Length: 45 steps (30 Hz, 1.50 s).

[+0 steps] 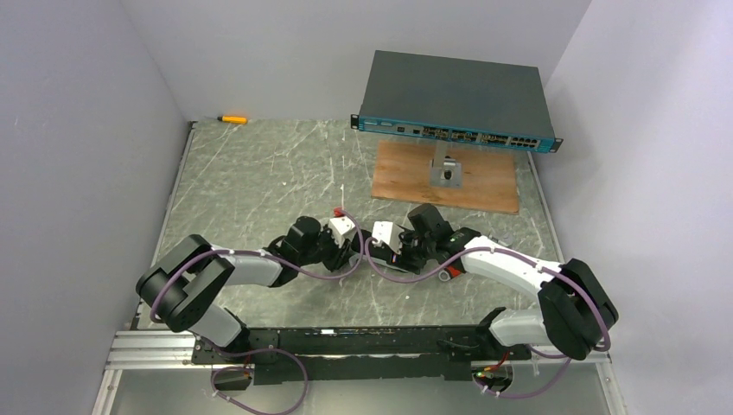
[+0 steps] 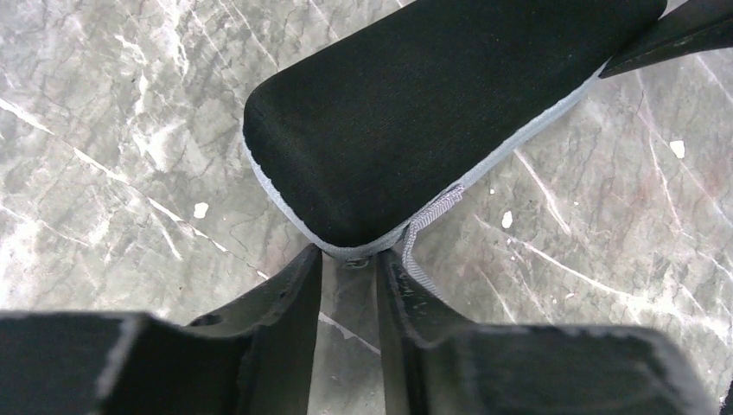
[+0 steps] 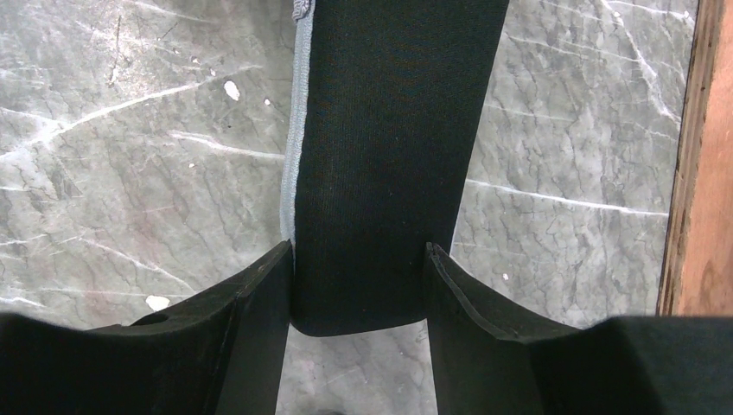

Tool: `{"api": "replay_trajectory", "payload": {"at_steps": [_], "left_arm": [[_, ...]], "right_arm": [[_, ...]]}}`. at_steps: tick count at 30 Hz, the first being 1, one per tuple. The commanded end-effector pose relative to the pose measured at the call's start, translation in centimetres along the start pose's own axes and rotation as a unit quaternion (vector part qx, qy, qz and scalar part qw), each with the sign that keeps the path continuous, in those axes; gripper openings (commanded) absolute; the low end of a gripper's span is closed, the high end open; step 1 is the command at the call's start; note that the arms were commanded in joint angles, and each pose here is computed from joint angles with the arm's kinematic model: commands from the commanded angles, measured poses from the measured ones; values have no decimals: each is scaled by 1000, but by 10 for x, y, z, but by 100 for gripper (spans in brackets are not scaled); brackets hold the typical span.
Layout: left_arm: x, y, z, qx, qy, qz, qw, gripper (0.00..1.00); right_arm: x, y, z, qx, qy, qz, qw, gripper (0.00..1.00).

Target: Open the umbrella

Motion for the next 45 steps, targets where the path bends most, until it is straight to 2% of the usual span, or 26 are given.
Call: {"api": "replay_trajectory", "payload": {"at_steps": [1,6,13,18,20,21,23,27,31,41,43,45], "left_arm": [[0,-7,26,-46,-19,-4,999,28],[7,2,17,-31,0,3,1000,1],[20,15,18,-38,-35,21,998,0],[8,18,27,-62,-79,-8,995,0],[3,20,27,-65,-100,-13,993,0],[2,20,27,-66,-103,-14,992,0],[2,20,26,-62,-94,-13,994,0],[1,15,27,-64,-63,-16,996,0],[-3,9,31,-70,-46,-29,996,0],[-8,9,27,-72,-41,-40,996,0],[-9,9,26,-69,-31,-42,996,0],[-8,10,22,-63,-21,-42,997,0]], "right_arm": [[20,-5,-40,60,-13,41,997,49],[20,-3,-49,65,19,43,997,49],[19,-2,-60,66,113,59,990,47],[14,-4,-58,41,211,52,975,47],[9,-6,-56,47,212,45,975,48],[6,-7,-53,49,199,39,978,52],[0,-6,-42,44,161,32,985,67],[1,0,-7,2,109,34,993,84],[7,-4,18,-22,91,23,995,87],[-3,-32,33,-18,35,1,999,83],[-5,-37,26,-8,37,-3,999,77],[-7,-38,14,2,43,-5,999,61]]}}
Point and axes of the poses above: each gripper's point midway between its finger pads, its own y axis back along the fingers, its own x axis along the line the jaws close on, z = x × y, the point moved 1 cm from there along y, back along the fingers, and after that the axes turned 13 degrees about -y, right-handed, at the moved point
